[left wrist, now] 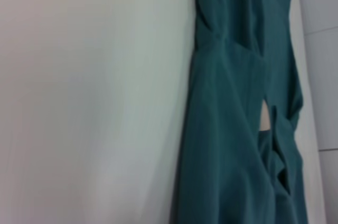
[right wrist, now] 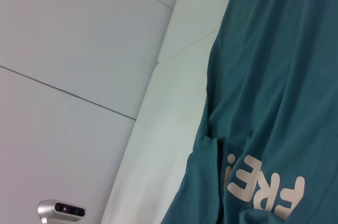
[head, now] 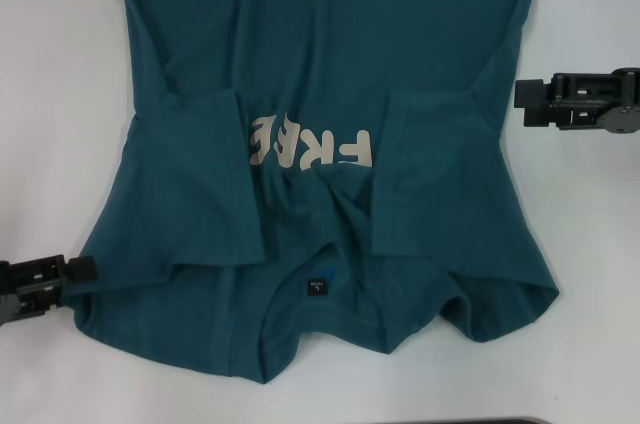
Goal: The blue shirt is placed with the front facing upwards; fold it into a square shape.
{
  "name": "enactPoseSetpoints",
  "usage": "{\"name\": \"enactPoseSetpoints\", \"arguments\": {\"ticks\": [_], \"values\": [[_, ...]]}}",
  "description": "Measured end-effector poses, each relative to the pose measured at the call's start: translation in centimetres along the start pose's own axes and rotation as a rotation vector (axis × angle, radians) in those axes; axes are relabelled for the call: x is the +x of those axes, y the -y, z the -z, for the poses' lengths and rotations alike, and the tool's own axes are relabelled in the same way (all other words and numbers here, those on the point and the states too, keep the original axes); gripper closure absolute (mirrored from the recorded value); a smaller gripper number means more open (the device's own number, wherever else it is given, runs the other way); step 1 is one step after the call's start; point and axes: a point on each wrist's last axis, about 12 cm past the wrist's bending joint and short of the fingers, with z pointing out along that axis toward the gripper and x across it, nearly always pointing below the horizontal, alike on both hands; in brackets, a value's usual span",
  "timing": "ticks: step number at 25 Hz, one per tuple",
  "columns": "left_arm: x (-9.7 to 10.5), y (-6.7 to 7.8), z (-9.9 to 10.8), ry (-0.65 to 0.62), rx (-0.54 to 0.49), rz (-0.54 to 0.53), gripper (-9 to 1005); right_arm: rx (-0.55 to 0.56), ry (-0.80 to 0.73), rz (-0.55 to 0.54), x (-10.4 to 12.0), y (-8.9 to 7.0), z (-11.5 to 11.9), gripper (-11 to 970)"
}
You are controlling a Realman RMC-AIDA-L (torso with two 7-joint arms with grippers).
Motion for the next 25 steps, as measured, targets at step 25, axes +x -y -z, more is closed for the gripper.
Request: {"name": "enactPoseSetpoints", "arguments": {"ticks": [25], "values": [[-0.16,-0.09,0.36,-0.029,-0.079,-0.017,388,0.003,0.003,0.005,-0.07,0.02,0.10,79]]}}
